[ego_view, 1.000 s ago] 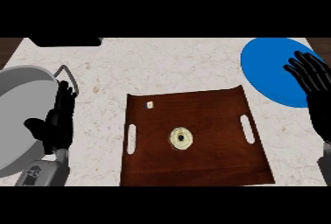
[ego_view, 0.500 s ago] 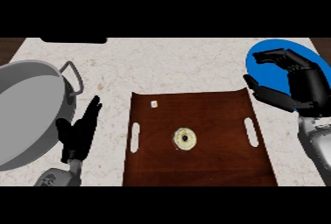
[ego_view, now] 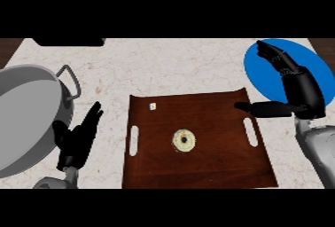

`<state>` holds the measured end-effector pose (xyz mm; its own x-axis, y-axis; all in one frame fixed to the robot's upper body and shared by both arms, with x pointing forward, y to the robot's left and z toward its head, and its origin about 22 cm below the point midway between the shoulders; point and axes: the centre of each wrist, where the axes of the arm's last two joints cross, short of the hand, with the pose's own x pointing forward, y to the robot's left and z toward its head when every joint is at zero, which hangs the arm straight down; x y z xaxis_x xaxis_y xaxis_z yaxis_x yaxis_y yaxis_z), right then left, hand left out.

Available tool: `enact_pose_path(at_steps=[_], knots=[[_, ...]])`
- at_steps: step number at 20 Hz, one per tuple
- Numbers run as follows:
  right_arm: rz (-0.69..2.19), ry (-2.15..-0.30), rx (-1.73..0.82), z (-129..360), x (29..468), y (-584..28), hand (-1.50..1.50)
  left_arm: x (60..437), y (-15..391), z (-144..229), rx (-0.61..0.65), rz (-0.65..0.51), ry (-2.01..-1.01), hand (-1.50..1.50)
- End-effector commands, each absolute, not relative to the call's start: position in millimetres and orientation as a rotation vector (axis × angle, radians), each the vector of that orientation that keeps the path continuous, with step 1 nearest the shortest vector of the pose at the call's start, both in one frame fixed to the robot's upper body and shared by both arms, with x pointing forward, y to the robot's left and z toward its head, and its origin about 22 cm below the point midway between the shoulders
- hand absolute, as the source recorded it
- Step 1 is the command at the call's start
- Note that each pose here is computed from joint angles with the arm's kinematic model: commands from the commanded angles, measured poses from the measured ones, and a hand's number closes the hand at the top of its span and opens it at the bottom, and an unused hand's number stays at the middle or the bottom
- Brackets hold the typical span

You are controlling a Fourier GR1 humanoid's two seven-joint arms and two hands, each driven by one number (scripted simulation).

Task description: Pick the cupcake from the tray and place it in the plate

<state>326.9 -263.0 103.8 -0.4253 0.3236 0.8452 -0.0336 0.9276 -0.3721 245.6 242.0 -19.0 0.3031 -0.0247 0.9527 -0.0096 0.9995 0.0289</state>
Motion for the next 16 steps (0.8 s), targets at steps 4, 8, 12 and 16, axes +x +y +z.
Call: enact_pose_path(at_steps=[4, 8, 12, 16], knots=[[0.919, -1.712, -0.286, 127, 313, -243, -1.50, 227, 245, -40, 0.007, -0.017, -1.189, 0.00], [1.058, -1.612, -0.311, 163, 309, -220, -1.50, 245, 240, -31, 0.019, 0.005, -1.186, 0.00], [1.109, -1.533, -0.381, 152, 304, -204, -1.50, 235, 238, -34, 0.001, -0.023, -1.171, 0.00], [1.155, -1.505, -0.355, 151, 277, -162, -1.50, 242, 251, -29, 0.012, -0.012, -1.178, 0.00]])
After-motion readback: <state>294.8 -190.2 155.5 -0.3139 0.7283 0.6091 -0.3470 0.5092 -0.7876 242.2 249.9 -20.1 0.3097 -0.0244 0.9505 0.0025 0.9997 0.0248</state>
